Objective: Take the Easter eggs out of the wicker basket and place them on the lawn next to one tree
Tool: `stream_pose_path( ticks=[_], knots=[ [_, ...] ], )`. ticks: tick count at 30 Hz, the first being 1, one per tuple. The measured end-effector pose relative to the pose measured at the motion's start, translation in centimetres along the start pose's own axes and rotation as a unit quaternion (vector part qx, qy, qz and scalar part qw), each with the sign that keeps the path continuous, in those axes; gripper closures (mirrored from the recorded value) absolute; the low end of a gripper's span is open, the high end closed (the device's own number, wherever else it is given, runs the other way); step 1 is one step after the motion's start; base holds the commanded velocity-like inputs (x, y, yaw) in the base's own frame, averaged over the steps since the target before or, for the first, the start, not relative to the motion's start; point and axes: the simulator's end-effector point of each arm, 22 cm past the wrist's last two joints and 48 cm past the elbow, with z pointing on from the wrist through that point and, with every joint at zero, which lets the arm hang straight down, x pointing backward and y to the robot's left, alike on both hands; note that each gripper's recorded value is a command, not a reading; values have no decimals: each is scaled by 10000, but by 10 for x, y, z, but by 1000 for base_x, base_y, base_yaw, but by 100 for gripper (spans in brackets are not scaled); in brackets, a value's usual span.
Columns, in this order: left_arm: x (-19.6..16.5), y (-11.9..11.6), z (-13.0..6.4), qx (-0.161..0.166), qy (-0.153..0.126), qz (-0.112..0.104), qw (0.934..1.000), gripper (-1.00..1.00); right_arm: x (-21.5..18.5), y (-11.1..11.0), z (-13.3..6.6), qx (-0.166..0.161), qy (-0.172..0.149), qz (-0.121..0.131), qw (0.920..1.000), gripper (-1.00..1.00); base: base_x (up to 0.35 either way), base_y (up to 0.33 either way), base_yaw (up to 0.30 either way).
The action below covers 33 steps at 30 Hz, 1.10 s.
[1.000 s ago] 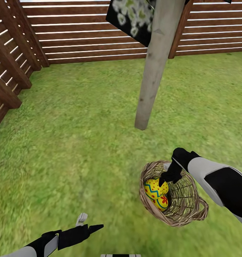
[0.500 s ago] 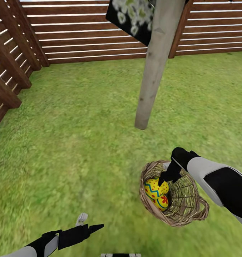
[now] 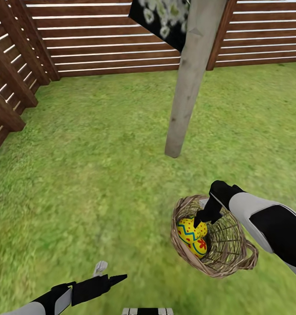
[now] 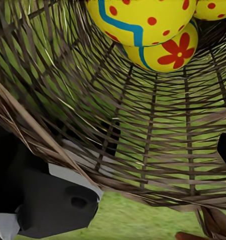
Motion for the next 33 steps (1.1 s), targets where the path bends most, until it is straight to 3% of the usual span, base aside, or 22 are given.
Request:
stream_pose_path(
  ticks=[26,33],
  knots=[
    [5,48,23,-5,-4,8,10000,-100,-18,-9,51,-45,-177,-121,9998,-100,0,0,0],
    [5,48,23,-4,-6,8,10000,-100,-30,-3,46,-83,-364,-256,9990,-100,0,0,0]
  ],
)
